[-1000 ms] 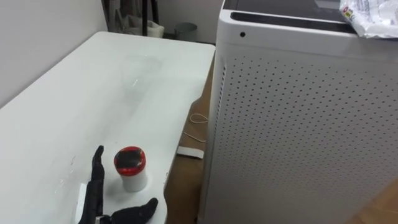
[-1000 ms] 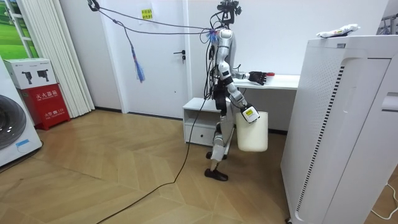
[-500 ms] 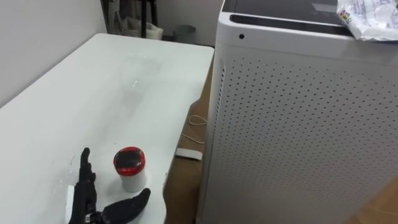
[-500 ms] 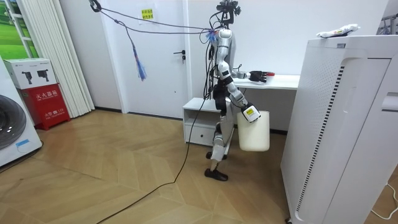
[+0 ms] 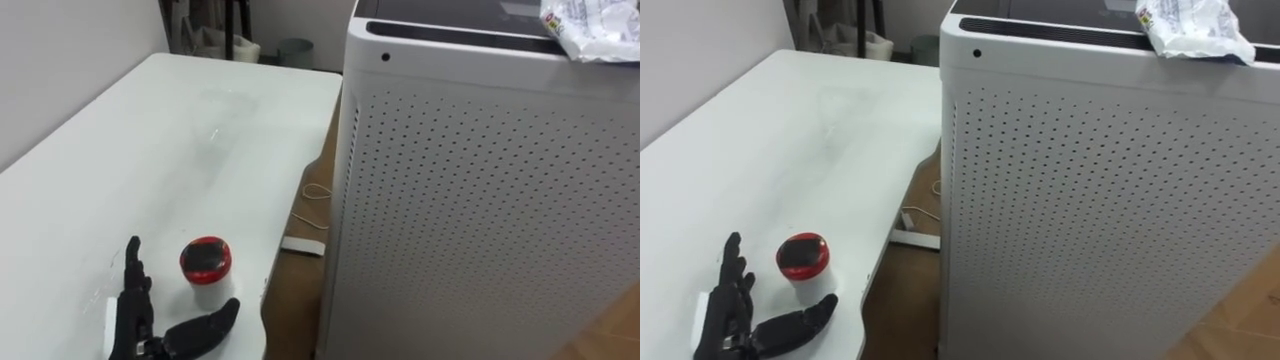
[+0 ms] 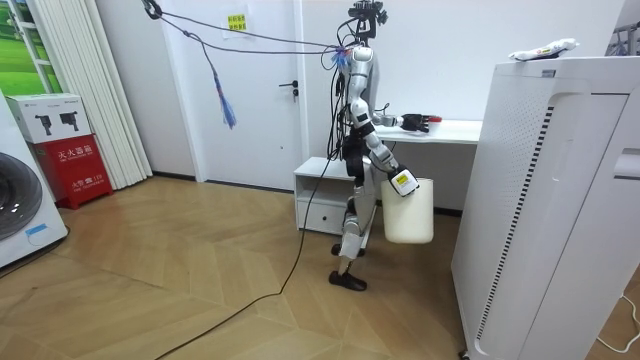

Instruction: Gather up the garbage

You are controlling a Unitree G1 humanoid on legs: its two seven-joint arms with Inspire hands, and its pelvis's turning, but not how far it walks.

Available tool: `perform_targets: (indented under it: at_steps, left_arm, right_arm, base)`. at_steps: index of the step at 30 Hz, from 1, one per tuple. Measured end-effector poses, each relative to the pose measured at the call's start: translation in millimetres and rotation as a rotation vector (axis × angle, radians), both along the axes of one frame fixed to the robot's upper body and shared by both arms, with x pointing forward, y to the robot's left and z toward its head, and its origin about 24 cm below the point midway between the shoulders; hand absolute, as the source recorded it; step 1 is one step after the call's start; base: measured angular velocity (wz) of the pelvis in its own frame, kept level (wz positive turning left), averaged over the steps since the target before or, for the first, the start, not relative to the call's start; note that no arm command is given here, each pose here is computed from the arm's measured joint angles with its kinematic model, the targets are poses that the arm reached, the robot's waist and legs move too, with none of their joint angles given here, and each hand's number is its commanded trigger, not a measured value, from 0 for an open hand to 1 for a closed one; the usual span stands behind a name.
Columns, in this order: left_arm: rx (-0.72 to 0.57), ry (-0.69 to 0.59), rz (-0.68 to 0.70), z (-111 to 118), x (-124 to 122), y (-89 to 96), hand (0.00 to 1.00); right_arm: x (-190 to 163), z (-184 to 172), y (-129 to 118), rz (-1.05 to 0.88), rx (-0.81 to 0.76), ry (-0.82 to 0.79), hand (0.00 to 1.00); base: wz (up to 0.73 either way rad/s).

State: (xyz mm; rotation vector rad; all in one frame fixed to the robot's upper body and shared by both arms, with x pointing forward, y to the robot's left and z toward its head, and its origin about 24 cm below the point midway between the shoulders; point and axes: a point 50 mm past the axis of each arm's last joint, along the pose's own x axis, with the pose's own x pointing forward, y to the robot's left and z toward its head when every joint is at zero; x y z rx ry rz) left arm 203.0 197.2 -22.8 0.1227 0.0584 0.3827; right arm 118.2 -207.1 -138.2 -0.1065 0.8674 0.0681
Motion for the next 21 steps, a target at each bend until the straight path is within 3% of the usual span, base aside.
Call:
perform_targets:
  at_steps: [13, 14, 15, 21]
  left_arm:
    - [-0.040, -0.051, 0.026, 12, 36, -5.4, 0.00]
    - [-0.050, -0.050, 0.020, 12, 37, -7.7, 0.45]
    - [-0.057, -0.048, 0.017, 11, 37, -9.2, 1.00]
    - [-0.069, -0.050, 0.026, 14, 42, -11.5, 1.00]
  right_arm:
    - [-1, -3, 13, 0.078, 0.016, 0.024, 1.00]
    - [-2, -3, 13, 0.073, 0.016, 0.029, 1.00]
    - [-2, -4, 13, 0.070, 0.015, 0.034, 1.00]
    - [-2, -5, 15, 0.072, 0.011, 0.052, 1.00]
  base:
    - [-0.05]
    - [0.00]
    - [0.00]
    - [-0.01]
